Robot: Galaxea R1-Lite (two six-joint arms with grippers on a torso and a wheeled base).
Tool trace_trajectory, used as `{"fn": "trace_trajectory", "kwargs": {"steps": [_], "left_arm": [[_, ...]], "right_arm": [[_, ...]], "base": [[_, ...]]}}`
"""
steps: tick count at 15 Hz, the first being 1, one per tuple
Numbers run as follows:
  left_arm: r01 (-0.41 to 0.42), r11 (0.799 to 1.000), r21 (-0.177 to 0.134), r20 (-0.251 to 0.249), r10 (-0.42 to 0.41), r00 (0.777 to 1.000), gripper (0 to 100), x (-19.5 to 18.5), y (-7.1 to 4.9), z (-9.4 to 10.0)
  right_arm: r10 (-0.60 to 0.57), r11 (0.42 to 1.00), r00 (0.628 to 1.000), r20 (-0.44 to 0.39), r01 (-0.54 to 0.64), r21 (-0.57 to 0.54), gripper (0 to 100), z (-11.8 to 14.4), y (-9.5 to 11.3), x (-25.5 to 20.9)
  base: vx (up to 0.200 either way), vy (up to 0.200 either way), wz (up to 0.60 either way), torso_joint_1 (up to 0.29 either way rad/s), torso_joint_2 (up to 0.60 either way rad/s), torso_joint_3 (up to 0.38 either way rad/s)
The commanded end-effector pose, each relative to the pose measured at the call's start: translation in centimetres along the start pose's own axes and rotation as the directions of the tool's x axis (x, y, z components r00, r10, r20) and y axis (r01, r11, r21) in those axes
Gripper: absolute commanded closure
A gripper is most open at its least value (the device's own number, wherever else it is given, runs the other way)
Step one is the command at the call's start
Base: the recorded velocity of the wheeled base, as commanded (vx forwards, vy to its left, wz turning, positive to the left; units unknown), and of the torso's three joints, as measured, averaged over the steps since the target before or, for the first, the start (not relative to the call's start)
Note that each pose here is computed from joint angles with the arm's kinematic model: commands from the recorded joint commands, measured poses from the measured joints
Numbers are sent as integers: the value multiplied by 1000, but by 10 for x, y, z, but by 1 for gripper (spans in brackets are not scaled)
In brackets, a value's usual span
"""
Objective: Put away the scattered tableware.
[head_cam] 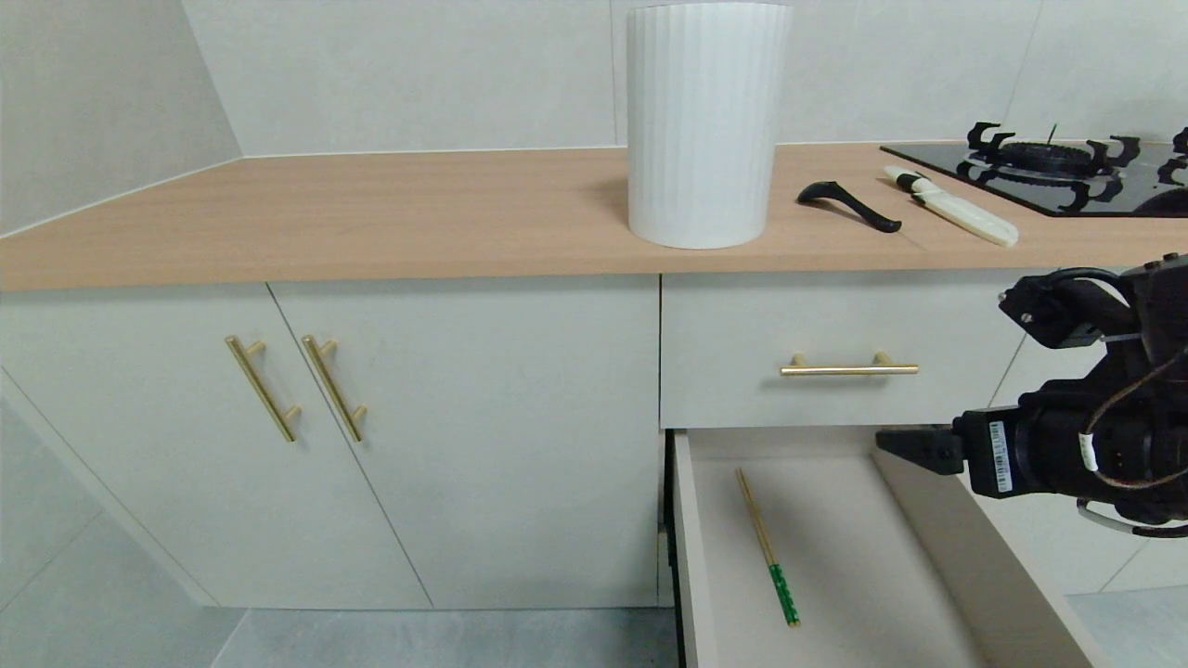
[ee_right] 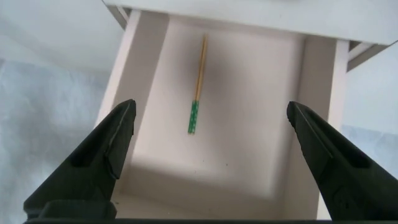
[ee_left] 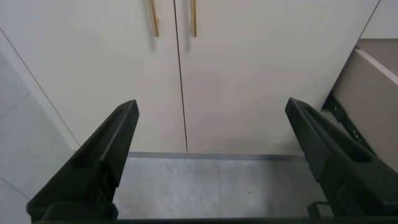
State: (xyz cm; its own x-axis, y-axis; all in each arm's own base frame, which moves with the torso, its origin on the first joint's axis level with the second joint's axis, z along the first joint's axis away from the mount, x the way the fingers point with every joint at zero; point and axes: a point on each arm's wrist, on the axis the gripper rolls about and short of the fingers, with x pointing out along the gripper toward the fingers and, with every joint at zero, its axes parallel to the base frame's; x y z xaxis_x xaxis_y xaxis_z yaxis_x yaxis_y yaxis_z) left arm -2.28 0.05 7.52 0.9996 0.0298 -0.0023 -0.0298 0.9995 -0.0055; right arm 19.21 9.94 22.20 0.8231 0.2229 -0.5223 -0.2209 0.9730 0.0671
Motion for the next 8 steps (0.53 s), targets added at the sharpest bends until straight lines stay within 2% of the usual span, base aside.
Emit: {"fn": "trace_trajectory", "kwargs": {"steps": [1, 5, 8], "left_arm": [[-1, 1000, 1, -1, 1, 1000, 0, 0, 0, 0], [-1, 1000, -1, -1, 1, 1000, 0, 0, 0, 0], [-1, 1000, -1, -1, 1, 1000, 0, 0, 0, 0]], "right_arm": [[2, 1000, 1000, 30, -2, -2, 0, 2, -2, -9], [-11, 1000, 1000, 24, 12, -28, 0, 0, -6, -8], [-15, 999, 1000, 19, 15, -29, 0, 0, -6, -6]], "base": [[0, 0, 0, 0, 0, 0], [0, 0, 0, 5, -21, -9], [0, 0, 0, 74, -240, -248]]}}
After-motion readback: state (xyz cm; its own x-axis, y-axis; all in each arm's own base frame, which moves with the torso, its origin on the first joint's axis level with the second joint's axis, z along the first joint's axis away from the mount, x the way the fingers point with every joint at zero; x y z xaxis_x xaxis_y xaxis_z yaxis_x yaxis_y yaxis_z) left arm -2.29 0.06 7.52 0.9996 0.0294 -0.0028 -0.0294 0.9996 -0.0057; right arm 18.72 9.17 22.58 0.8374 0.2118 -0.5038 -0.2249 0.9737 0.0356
